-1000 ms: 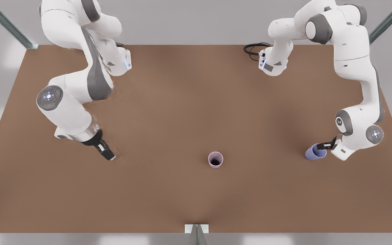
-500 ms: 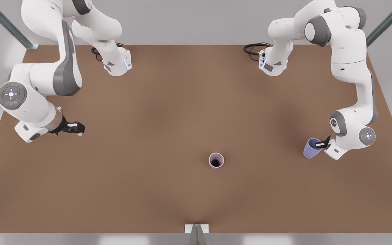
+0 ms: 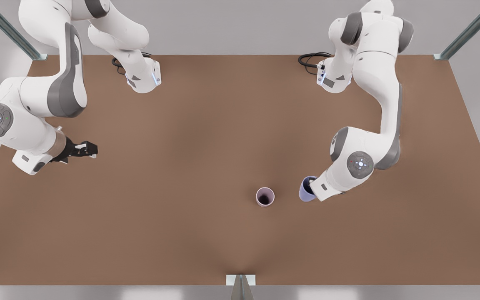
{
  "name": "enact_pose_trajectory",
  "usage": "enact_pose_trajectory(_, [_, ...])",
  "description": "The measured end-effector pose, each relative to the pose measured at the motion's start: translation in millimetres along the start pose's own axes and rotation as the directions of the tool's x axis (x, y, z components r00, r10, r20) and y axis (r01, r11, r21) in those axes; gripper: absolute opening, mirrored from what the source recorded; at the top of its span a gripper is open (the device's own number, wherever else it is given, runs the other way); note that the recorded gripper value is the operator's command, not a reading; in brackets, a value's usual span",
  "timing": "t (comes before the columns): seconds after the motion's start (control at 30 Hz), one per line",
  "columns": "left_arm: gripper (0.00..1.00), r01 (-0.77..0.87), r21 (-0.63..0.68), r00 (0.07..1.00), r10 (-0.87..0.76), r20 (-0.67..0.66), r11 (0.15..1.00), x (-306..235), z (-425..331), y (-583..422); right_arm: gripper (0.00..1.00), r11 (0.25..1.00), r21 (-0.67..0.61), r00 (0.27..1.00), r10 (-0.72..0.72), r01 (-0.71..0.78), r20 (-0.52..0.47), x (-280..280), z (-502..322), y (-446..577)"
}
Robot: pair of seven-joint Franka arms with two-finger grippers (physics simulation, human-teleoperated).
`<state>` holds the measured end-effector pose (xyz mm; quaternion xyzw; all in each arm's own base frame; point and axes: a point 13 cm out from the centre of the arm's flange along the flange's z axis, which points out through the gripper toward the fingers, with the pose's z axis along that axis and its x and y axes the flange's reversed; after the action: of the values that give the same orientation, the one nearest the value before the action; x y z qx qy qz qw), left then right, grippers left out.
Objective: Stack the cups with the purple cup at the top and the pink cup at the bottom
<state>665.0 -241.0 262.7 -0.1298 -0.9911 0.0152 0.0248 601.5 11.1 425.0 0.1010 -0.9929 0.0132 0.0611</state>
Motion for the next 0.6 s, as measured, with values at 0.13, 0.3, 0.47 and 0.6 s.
enact_pose_trajectory(0.13, [0.21, 0.026, 0.008, 0.999, -0.025, -0.043, 1.0, 1.7, 1.7, -80.8, 1.0, 0.999, -0.005, 0.999, 0.036, -0.036, -0.005, 18.2, 2.5, -10.1])
enact_pose_trajectory(0.3, [0.21, 0.13, 0.046, 0.991, -0.128, -0.034, 0.99, -2.3, 4.9, -129.1, 1.0, 0.999, -0.006, 0.999, 0.049, -0.049, 0.004, 17.5, 2.5, -10.8])
enact_pose_trajectory(0.47, [0.21, 0.234, 0.072, 0.972, -0.234, -0.01, 0.969, -13.7, 25.4, -150.1, 1.0, 0.998, -0.012, 0.998, 0.066, -0.066, 0.01, 15.5, 3.5, -15.7])
enact_pose_trajectory(0.6, [0.21, 0.307, 0.083, 0.951, -0.309, 0.004, 0.948, -20.2, 32.1, -152.8, 1.0, 0.997, -0.016, 0.997, 0.073, -0.073, 0.009, 14.4, 4.4, -16.4])
